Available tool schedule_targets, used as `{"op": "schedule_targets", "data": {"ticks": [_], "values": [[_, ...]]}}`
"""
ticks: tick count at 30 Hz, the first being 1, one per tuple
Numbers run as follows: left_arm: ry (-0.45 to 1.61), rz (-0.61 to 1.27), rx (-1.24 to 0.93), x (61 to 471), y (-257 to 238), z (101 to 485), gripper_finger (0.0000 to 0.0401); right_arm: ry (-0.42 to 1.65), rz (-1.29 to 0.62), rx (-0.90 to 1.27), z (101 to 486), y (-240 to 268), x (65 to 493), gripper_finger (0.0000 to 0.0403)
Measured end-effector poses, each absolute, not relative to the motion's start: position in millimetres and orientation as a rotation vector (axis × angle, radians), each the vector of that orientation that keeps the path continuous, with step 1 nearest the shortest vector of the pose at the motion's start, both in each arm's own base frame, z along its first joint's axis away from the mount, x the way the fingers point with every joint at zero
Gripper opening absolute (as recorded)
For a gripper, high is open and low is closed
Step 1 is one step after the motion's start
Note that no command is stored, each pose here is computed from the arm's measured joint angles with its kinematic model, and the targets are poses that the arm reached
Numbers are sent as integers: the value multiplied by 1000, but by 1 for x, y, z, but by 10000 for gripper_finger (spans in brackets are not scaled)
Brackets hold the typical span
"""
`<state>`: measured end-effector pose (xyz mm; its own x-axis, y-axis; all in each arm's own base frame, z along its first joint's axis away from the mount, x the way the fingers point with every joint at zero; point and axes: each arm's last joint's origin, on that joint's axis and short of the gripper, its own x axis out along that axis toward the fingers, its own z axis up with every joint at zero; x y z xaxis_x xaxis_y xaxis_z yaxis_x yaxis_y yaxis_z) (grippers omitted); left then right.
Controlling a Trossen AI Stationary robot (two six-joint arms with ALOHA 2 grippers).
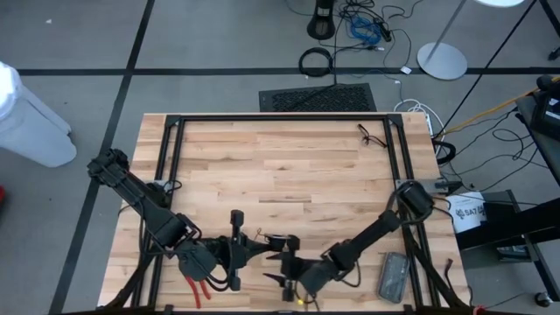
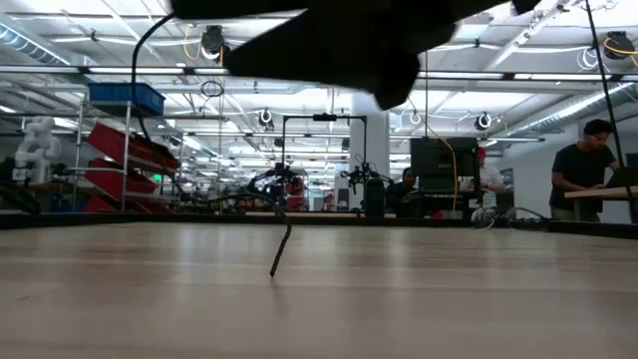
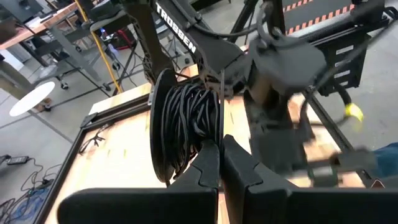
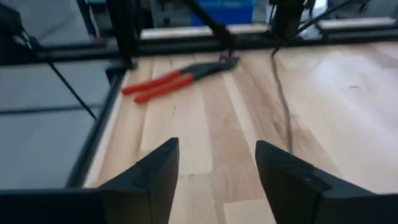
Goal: Coil cords
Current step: Coil the black wire onto the black spool
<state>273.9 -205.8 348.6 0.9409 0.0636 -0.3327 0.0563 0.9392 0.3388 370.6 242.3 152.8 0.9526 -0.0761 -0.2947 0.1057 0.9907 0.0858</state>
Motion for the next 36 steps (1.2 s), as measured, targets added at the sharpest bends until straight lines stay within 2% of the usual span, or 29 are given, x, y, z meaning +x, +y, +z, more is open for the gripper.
{"op": "schedule_targets", "data": {"ticks": [5, 10, 20, 25, 31, 36], "values": [[347, 3, 349, 274, -206, 349, 2, 414, -157, 37, 157, 228, 394, 207], [349, 7, 330, 274, -206, 348, 2, 458, -222, 83, 160, 211, 406, 204], [346, 11, 327, 273, -207, 349, 2, 565, -203, 47, 149, 208, 403, 201], [345, 22, 329, 273, -206, 349, 2, 601, -133, 33, 145, 210, 403, 200], [343, 33, 331, 273, -206, 349, 2, 638, -137, 8, 125, 211, 404, 200], [346, 34, 334, 273, -206, 348, 2, 655, -154, 19, 114, 211, 404, 177]]}}
